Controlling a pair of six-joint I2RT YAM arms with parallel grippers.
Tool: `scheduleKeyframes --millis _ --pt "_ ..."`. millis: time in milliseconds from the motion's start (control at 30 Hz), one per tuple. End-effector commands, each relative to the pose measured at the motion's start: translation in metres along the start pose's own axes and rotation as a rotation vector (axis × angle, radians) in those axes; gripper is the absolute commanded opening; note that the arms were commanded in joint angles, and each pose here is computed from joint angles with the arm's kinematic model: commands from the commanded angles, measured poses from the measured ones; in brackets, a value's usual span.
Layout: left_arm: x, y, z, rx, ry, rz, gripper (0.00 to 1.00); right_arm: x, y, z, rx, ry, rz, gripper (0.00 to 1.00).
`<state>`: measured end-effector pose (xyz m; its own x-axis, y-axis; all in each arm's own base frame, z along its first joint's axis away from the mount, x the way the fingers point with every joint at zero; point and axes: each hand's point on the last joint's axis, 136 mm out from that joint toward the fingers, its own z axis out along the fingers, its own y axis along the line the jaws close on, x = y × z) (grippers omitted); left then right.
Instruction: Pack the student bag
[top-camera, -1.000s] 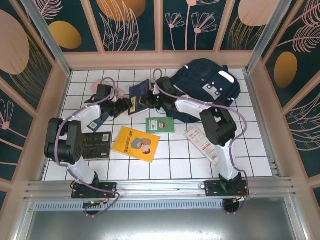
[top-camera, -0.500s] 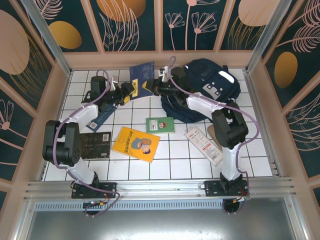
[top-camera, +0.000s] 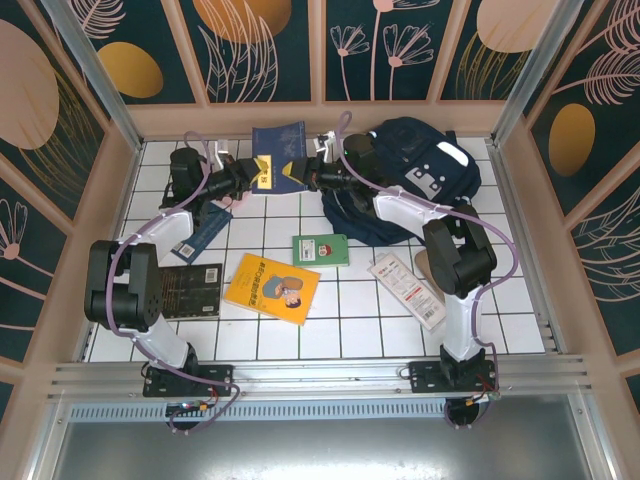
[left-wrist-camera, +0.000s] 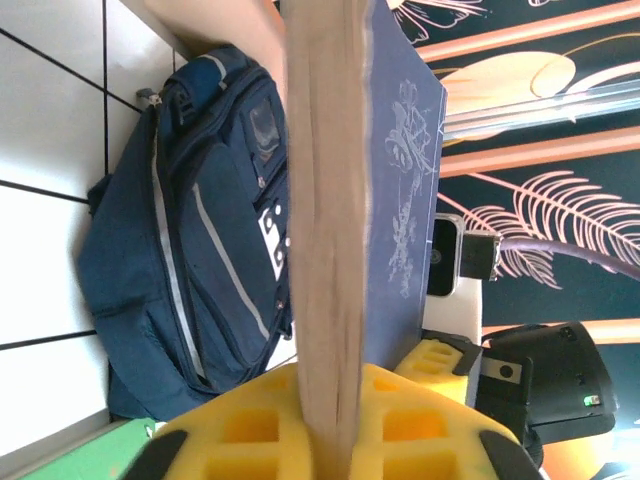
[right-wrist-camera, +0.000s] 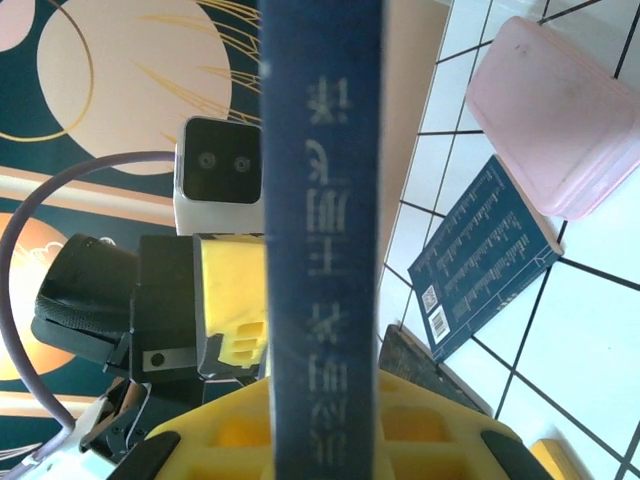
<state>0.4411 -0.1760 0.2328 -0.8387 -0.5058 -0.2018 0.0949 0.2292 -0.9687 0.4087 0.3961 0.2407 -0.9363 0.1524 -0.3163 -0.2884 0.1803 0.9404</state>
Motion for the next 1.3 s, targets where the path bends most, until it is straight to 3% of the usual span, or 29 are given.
scheduleKeyframes --millis 0,100,233,533,667,800,867,1033,1267 --pt "-0.005 -0.019 -0.005 0.047 -0.018 0.065 0.00 0.007 0.010 -0.003 0.004 0.041 -0.068 0.23" --pt "-0.005 -0.020 -0.006 0.045 -0.020 0.073 0.00 -0.001 -0.008 -0.015 0.108 0.024 -0.093 0.41" --pt "-0.003 -0.018 -0.007 0.025 -0.018 0.085 0.00 -0.014 -0.035 -0.044 0.301 -0.015 -0.151 0.51" --pt "-0.001 -0.020 -0.008 0.023 -0.010 0.093 0.00 -0.029 -0.076 -0.093 0.561 -0.063 -0.203 0.55" --pt "0.000 -0.018 -0.009 0.011 -0.010 0.089 0.00 -0.043 -0.104 -0.119 0.823 -0.100 -0.278 0.57" --pt "0.001 -0.014 -0.010 0.001 -0.012 0.085 0.00 -0.055 -0.139 -0.157 1.200 -0.107 -0.401 0.55" --pt "0.002 -0.013 -0.010 0.001 -0.013 0.084 0.00 -0.054 -0.148 -0.164 1.283 -0.082 -0.450 0.55" --pt "0.004 -0.013 -0.012 0.000 -0.010 0.087 0.00 -0.041 -0.178 -0.179 1.415 0.014 -0.503 0.55" --pt "0.008 -0.009 -0.013 -0.009 -0.005 0.084 0.00 -0.019 -0.212 -0.187 1.478 0.129 -0.506 0.57"
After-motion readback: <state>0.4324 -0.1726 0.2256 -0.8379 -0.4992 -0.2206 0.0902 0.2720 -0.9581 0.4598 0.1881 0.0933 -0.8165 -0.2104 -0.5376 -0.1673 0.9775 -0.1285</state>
